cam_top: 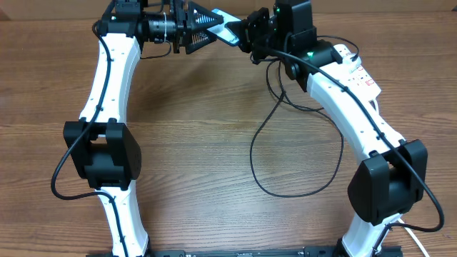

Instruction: Plug charger to phone and switch on socket

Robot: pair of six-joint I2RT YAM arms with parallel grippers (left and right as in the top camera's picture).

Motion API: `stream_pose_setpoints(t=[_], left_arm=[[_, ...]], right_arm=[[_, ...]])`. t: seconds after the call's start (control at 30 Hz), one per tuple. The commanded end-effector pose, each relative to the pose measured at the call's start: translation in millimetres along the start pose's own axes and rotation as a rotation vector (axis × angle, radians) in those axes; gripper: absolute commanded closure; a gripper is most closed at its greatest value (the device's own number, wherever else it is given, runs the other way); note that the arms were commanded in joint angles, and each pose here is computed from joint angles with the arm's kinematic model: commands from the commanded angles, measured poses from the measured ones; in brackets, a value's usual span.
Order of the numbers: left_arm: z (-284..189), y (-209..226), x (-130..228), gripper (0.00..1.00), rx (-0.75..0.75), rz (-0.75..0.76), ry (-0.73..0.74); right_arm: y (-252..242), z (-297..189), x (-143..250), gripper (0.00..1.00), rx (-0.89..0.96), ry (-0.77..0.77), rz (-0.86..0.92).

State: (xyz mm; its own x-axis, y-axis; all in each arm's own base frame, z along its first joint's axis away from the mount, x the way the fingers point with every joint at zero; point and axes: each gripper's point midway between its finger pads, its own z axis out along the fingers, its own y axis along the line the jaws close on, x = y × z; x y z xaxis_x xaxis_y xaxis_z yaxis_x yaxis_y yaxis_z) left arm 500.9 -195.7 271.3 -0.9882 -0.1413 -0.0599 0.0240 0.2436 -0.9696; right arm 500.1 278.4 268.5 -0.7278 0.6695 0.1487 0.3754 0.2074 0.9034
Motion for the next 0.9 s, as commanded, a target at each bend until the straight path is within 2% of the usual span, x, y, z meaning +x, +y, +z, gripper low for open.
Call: stream_pose_setpoints(t=[0.0, 0.13, 0.37, 0.57, 0.7, 0.87], left_arm=[[-1, 4, -9, 0.48, -0.049, -0.08, -0.058], [-2, 4, -19, 0.55, -0.057, -0.162, -0.1], [-4, 3, -32, 0.58, -0.056, -0.315, -0.166], [-5, -4, -43, 0.75, -0.035, -0.337, -0.208], [-5, -8, -44, 0.93, -0.016, -0.36, -0.202], [-5, -7, -45, 0.96, -0.016, -0.386, -0.208]], right_arm=[[29, -12, 17, 0.96, -0.069, 0.01, 0.013], [36, -11, 22, 0.96, -0.097, 0.022, 0.02], [33, -2, 45, 0.96, -0.078, 0.04, 0.008], [26, 5, 66, 0.96, -0.047, 0.072, 0.004], [18, 7, 75, 0.96, -0.017, 0.087, 0.009], [12, 8, 77, 0.96, 0.006, 0.091, 0.013]])
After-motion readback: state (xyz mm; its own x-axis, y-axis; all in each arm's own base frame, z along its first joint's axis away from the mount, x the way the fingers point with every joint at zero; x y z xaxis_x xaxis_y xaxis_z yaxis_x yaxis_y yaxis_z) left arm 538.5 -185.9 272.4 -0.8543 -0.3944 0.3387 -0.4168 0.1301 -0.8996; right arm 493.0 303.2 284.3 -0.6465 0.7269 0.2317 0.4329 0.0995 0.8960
